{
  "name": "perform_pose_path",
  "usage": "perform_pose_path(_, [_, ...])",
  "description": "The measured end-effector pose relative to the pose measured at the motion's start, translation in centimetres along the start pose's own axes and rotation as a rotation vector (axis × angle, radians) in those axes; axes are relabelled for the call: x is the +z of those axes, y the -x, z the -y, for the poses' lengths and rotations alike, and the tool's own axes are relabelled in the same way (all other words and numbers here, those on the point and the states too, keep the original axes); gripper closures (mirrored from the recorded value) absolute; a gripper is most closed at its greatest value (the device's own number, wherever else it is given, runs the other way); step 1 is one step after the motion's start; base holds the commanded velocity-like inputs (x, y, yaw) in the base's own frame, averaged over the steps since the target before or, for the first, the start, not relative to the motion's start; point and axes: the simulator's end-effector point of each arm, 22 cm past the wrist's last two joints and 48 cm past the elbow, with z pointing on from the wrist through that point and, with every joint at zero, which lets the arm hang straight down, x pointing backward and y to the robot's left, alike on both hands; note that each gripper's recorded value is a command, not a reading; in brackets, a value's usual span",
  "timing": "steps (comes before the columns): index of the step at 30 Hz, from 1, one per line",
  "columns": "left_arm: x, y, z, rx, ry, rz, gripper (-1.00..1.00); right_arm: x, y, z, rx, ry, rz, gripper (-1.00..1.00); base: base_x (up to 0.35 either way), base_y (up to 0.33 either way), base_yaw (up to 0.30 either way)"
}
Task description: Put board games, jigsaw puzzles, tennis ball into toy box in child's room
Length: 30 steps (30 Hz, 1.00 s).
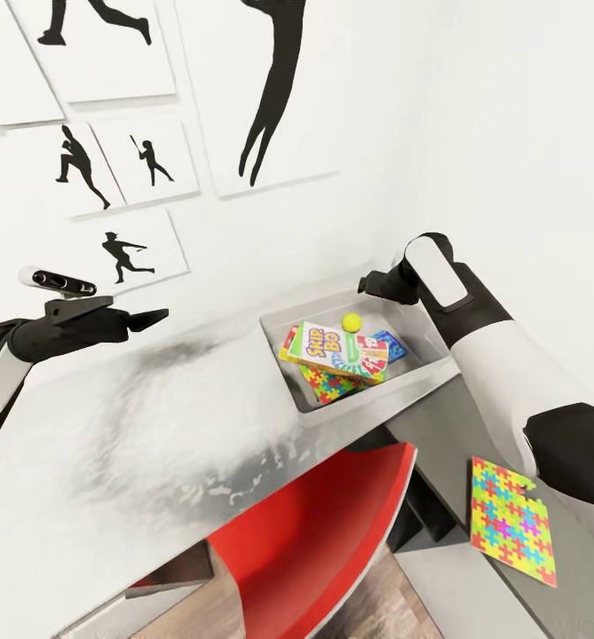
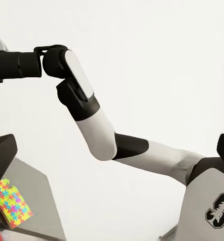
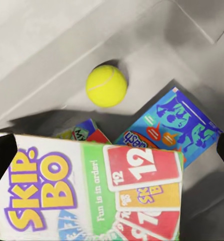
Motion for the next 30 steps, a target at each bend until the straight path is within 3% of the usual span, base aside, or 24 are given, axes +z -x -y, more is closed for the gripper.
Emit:
perform_pose_path(16, [0.3, 0.3, 1.2, 0.019, -0.005, -0.004, -1.00, -1.4, 0.7, -0.2, 0.001, 0.005, 0.016, -1.00, -0.219, 0.157, -0.171])
perform_pose_path(30, [0.6, 0.5, 2.3, 0.036, -0.010, -0.007, -1.00, -2.8, 1.5, -0.5, 0.000, 0.011, 0.037, -1.00, -0.028, 0.021, -0.191])
